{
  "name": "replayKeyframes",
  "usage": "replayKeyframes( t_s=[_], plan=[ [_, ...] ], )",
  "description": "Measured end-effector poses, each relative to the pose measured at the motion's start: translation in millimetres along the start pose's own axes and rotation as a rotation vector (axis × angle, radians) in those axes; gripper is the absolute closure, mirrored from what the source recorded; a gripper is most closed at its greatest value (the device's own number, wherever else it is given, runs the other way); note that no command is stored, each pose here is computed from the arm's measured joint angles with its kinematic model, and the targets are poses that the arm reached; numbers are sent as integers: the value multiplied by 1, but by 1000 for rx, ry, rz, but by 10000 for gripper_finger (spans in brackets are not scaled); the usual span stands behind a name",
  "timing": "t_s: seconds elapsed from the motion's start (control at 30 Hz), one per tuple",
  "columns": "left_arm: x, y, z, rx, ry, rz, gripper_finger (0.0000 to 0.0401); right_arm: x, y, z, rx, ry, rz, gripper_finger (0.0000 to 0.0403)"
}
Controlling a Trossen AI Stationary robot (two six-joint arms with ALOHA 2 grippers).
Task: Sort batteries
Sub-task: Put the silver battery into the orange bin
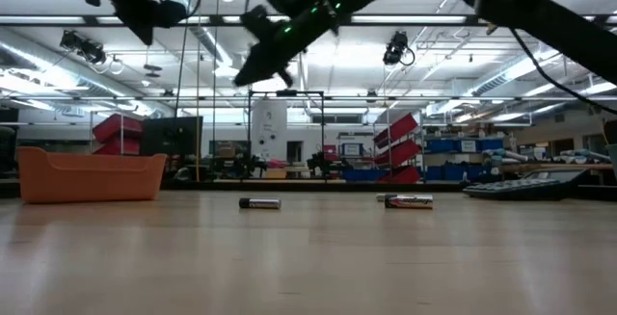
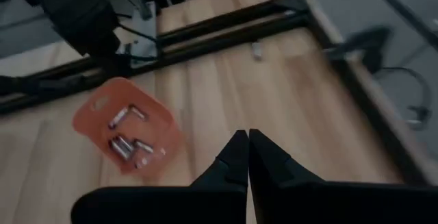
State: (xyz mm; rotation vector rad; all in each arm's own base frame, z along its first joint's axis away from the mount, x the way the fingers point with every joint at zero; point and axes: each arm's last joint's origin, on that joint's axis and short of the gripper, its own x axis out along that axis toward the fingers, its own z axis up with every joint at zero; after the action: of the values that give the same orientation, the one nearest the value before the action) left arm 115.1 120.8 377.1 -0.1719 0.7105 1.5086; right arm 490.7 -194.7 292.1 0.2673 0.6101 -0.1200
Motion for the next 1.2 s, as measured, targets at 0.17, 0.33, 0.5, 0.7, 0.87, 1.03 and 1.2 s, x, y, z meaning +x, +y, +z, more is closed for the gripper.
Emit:
replayKeyframes(
  t_s=[0.17,0.33,0.5,0.7,0.87,1.03,1.2],
  plan=[
    [13,-20,21,-69,-107,-29,401,-49,-16,3,-1,123,-70,401],
    [21,-37,49,-164,-281,-70,401,-98,-19,7,14,198,-148,401],
    [19,-52,48,528,-391,-452,401,-120,-25,0,16,293,-167,402],
    [19,-63,27,724,-285,-737,401,-132,-26,-5,16,363,-160,402],
    [20,-63,23,590,-175,-704,401,-131,-28,-7,15,380,-160,402],
    [21,-60,12,704,-79,-684,401,-131,-28,-7,9,382,-157,402],
    [27,-56,-5,827,111,-596,401,-131,-28,-7,1,381,-156,402]
  ],
)
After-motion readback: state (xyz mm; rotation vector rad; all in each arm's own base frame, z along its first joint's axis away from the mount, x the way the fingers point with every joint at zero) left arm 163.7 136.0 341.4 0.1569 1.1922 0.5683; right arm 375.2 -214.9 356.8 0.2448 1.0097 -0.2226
